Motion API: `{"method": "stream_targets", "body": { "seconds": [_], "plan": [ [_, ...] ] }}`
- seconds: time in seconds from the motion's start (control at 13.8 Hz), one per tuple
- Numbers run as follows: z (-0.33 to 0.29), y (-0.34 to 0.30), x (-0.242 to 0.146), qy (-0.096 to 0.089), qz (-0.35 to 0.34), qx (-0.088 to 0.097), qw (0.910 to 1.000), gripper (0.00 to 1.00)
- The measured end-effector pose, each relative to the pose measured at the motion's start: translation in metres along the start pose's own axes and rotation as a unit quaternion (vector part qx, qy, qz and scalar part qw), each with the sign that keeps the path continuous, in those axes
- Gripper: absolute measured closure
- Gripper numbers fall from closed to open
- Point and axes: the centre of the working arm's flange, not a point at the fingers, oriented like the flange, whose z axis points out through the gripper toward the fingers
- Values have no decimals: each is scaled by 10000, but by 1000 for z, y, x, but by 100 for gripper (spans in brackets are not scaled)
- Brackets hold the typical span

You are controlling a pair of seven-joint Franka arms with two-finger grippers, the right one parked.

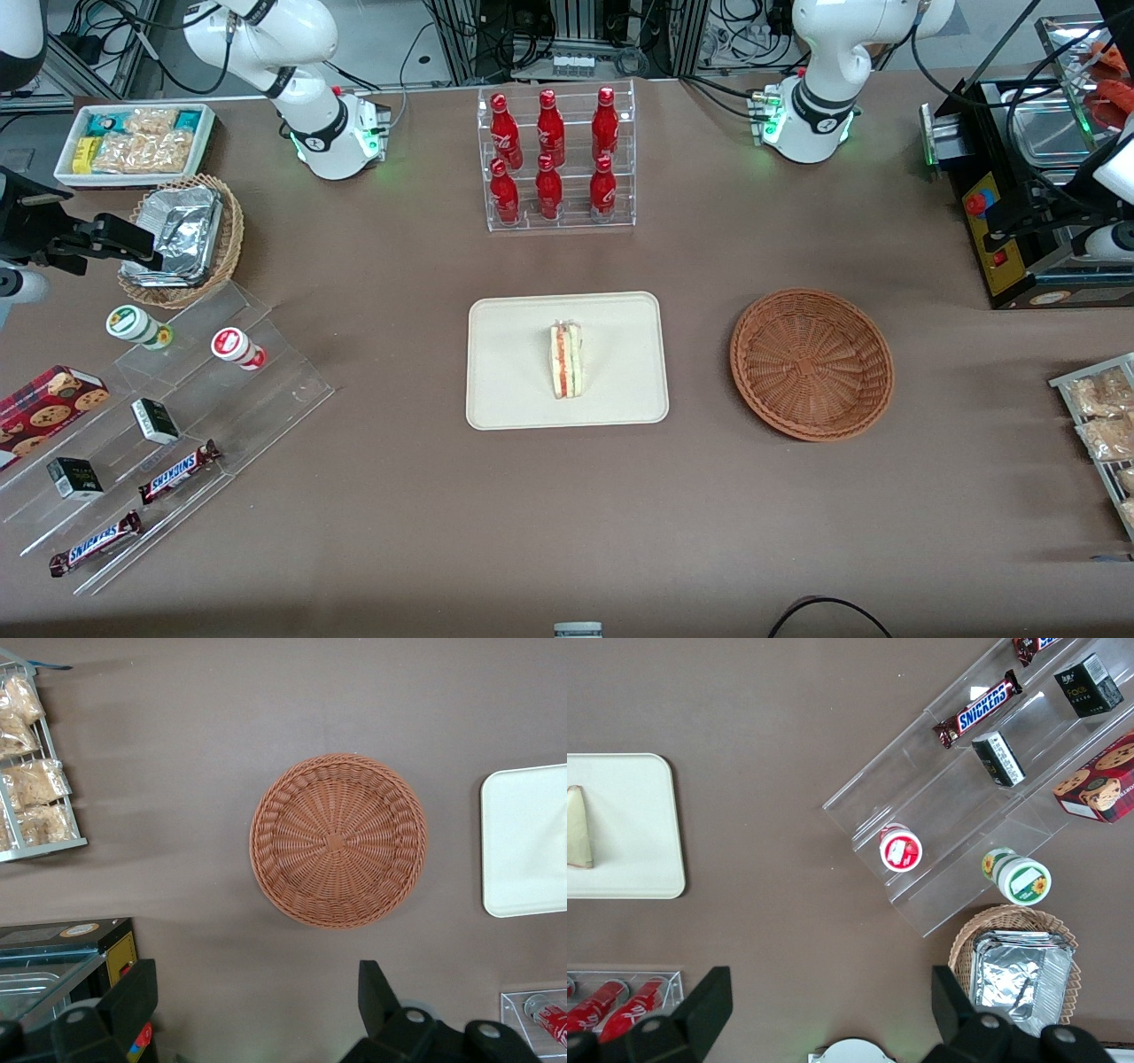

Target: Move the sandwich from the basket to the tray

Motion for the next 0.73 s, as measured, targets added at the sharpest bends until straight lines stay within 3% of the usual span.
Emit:
{"method": "stream_targets", "body": {
  "seconds": [0.58, 0.73],
  "plan": [
    [0, 6, 0, -12, -185, -6, 9998, 0],
    [1, 7, -1, -47, -217, -78, 9997, 0]
  ]
}}
